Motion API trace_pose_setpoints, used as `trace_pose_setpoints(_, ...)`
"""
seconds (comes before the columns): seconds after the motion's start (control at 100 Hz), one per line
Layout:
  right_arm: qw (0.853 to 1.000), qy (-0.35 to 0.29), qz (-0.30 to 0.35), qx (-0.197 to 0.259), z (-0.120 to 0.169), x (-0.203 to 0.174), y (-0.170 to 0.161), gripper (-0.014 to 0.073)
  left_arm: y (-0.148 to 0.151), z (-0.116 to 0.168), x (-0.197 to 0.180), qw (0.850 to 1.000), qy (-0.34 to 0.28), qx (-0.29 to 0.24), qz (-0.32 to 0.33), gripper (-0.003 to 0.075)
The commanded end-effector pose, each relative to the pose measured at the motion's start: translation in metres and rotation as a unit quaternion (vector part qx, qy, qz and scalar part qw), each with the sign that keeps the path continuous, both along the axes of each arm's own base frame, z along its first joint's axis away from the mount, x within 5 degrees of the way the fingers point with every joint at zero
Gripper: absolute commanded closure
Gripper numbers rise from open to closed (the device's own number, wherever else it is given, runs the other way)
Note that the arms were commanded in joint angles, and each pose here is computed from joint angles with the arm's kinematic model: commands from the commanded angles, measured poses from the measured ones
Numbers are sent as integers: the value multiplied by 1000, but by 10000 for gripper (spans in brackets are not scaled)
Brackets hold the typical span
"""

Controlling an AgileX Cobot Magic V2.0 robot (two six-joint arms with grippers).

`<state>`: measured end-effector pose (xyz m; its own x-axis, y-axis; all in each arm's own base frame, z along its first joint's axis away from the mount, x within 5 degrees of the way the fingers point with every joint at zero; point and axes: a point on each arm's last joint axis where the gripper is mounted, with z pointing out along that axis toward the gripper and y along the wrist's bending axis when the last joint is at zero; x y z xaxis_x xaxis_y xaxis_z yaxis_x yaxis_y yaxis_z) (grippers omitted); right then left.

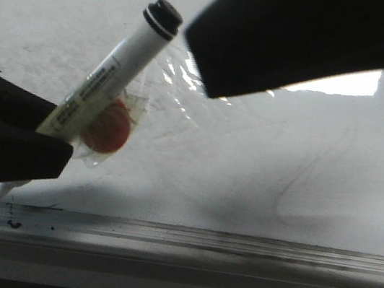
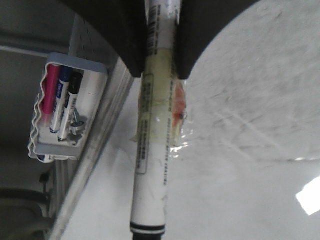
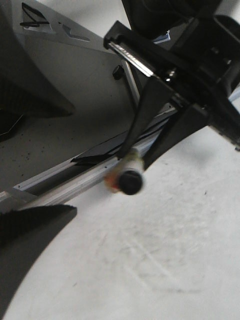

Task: Write number 9 on whiteboard

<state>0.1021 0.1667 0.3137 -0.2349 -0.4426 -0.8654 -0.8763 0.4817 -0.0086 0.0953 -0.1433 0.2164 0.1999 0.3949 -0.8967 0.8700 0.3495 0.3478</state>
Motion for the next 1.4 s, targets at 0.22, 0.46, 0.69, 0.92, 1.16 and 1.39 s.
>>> trace_pose_setpoints(0.22,1000,-12,0,22,18,21,34,249,-6,18,-3,997,-49,-41,-37,741)
trace_pose_setpoints(0.46,1000,14,-4,8,5,28,46,360,-7,19,-3,997,-50,-43,-39,741)
trace_pose_setpoints(0.69,1000,14,-4,9,6,28,46,628,-7,19,-3,997,-50,-44,-39,720)
trace_pose_setpoints(0.92,1000,6,-5,16,7,28,46,666,-7,19,-3,997,-49,-44,-38,416)
trace_pose_setpoints(1.16,999,-12,-22,47,24,27,31,645,14,41,-8,993,-40,-108,21,396)
trace_pose_setpoints(1.39,989,-15,-97,107,62,34,-7,638,56,64,-22,979,-49,-168,104,396)
